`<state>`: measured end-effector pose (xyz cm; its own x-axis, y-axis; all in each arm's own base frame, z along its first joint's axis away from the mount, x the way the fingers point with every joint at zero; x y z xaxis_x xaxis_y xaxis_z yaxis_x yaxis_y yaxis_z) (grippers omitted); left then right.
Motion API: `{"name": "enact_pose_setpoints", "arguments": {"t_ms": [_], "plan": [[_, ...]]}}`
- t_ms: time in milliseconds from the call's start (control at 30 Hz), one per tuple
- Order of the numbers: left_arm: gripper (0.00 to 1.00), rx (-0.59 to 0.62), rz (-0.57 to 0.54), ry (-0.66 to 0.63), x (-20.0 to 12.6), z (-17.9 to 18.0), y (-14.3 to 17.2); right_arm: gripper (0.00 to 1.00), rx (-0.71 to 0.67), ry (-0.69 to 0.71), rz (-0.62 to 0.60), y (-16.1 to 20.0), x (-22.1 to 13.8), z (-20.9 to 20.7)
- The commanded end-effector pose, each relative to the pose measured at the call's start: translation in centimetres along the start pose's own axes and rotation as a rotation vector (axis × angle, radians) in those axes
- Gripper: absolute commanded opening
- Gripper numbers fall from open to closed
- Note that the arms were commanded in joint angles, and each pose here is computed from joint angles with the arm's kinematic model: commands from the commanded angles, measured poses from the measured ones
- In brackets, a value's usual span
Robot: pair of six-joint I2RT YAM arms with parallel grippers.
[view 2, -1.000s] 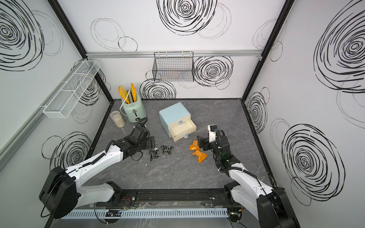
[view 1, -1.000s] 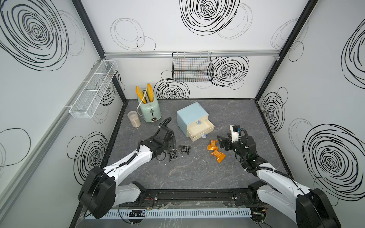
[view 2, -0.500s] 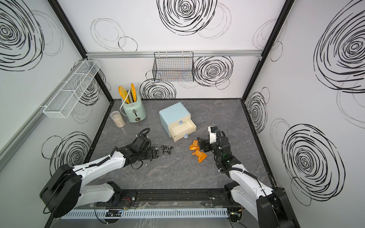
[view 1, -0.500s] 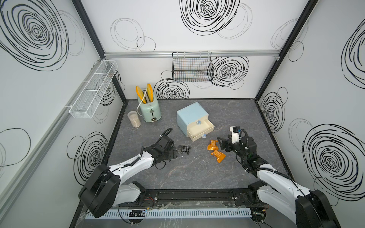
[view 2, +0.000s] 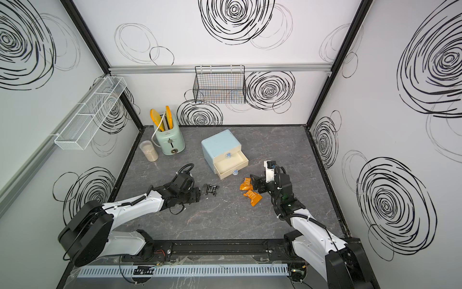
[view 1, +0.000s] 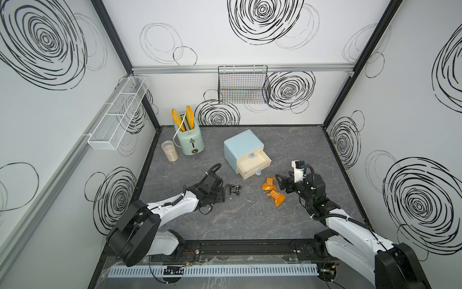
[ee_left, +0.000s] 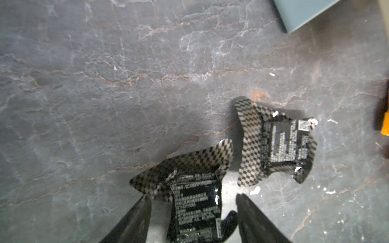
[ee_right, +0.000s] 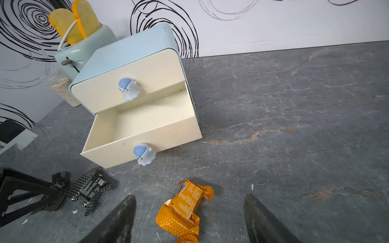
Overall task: Place the cookies into the drawer by color
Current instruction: Pick up the cookie at the center of the board.
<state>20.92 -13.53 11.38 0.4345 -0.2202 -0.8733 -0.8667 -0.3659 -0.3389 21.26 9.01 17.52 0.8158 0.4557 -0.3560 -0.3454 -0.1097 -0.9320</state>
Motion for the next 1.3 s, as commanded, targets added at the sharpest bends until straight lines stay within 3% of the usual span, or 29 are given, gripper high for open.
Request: {"name": "enact_pose_setpoints", "arguments": {"t_ms": [0, 267, 467, 700, 967, 1067, 1267], "plan": [[0.63, 0.0, 0.001, 0.015, 0.5, -0.2, 0.2, 0.82, 0.011, -0.002, 0.005, 0.3, -0.3, 0.0], [0.52, 0.015, 0.009, -0.014, 1.1, 0.0, 0.5, 0.82, 0.013, 0.001, 0.008, 0.5, -0.3, 0.0], [0.5, 0.046, 0.012, -0.04, 1.6, 0.1, 0.9, 0.82, 0.016, 0.001, 0.01, 0.6, -0.3, -0.1], [0.26, 0.115, -0.017, -0.091, 1.1, -0.1, 0.6, 0.82, 0.012, -0.007, 0.01, 0.5, -0.3, 0.0], [0.19, 0.248, -0.081, 0.072, -3.4, -2.5, -0.8, 0.82, -0.007, -0.109, 0.003, -0.2, -0.2, 0.6], [0.18, 0.305, -0.092, 0.194, -5.5, -4.1, -1.2, 0.82, -0.014, -0.195, 0.013, -1.0, 0.0, 1.2], [0.17, 0.444, -0.118, 0.264, -8.9, -7.1, -1.7, 0.81, -0.016, -0.408, 0.026, -2.8, 0.3, 2.7]]}}
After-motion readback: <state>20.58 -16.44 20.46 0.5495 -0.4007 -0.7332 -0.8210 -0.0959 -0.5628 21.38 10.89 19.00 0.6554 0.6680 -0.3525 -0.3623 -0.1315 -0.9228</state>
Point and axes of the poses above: each gripper's point midway between its finger pads, its own x axis out along the fingers, its own z axis along the line the jaws close on, y = z × x, the point moved 10 cm from there along -x, back along the fingers, and after that the axes turned 14 degrees about -x, right-handed, at the moved point
